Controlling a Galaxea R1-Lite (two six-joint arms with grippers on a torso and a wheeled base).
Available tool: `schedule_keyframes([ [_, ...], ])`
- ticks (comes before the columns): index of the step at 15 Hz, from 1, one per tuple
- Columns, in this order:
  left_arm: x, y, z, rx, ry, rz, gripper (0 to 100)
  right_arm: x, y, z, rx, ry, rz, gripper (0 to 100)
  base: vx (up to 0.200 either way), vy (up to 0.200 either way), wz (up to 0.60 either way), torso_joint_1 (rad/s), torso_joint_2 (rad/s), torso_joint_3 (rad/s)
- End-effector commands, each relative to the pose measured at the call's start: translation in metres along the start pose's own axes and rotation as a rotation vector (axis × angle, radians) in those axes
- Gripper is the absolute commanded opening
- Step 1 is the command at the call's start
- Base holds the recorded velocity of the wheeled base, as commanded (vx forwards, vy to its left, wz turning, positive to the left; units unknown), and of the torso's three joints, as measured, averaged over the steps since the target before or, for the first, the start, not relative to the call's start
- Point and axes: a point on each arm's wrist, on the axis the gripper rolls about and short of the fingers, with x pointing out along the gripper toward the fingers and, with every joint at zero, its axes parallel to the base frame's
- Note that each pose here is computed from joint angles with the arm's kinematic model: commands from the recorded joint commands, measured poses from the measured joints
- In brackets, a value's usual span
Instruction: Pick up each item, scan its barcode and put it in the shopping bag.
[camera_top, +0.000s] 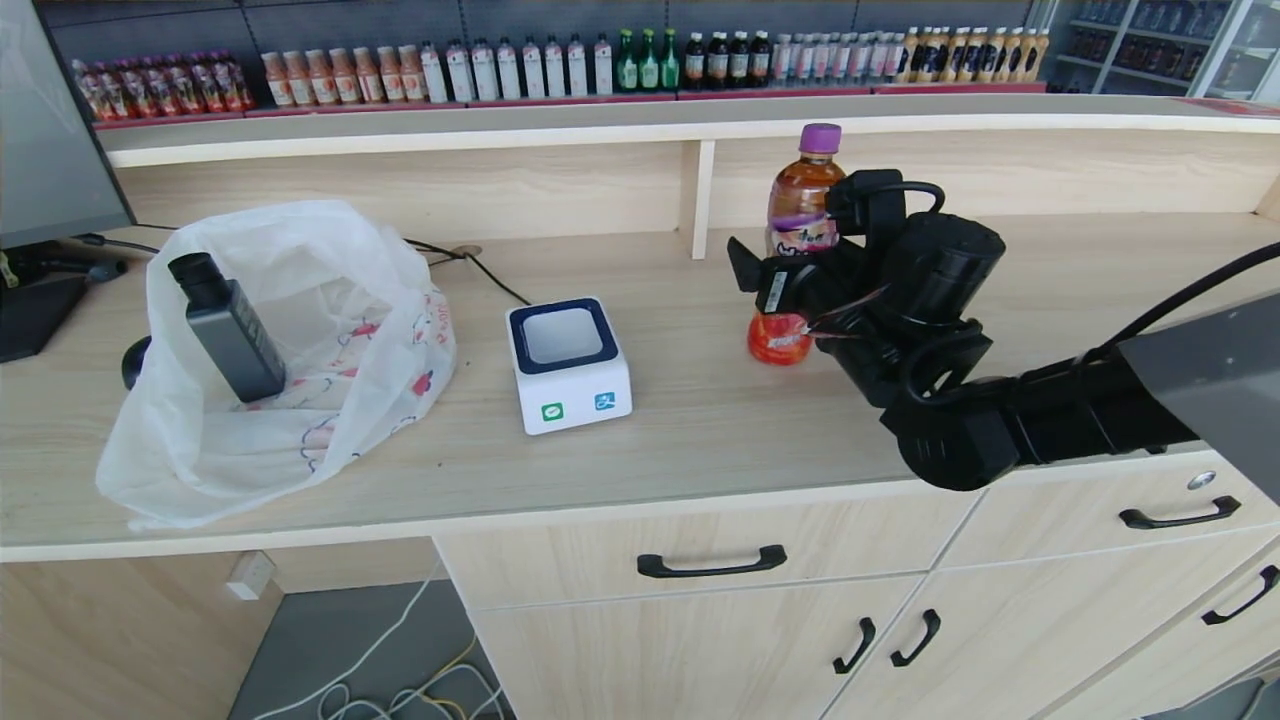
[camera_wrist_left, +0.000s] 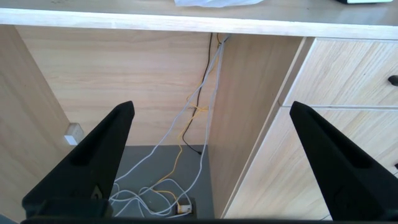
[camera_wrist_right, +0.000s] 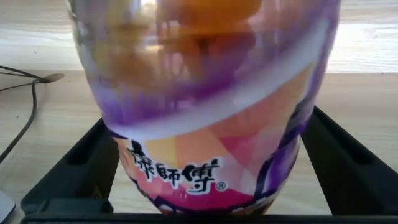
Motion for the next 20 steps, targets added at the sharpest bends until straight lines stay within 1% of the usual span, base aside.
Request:
schedule_keyframes([
  [1,0.0,0.0,0.0,0.0,-0.001,0.0,100,0.003,0.001,0.004,0.002,-0.013,-0.001,100,0.0,0.0,0.0,0.0,0.0,0.0],
  [5,0.0,0.0,0.0,0.0,-0.001,0.0,100,0.003,0.001,0.006,0.004,-0.021,-0.001,100,0.0,0.0,0.0,0.0,0.0,0.0],
  [6,0.0,0.0,0.0,0.0,-0.001,0.0,100,0.003,0.001,0.006,0.004,-0.02,-0.003,0,0.0,0.0,0.0,0.0,0.0,0.0],
  [14,0.0,0.0,0.0,0.0,-0.001,0.0,100,0.001,-0.001,0.025,0.013,-0.065,-0.004,0,0.0,0.0,0.0,0.0,0.0,0.0],
  [20,0.0,0.0,0.0,0.0,-0.001,0.0,100,-0.007,-0.005,0.05,0.024,-0.11,-0.006,0,0.0,0.0,0.0,0.0,0.0,0.0],
])
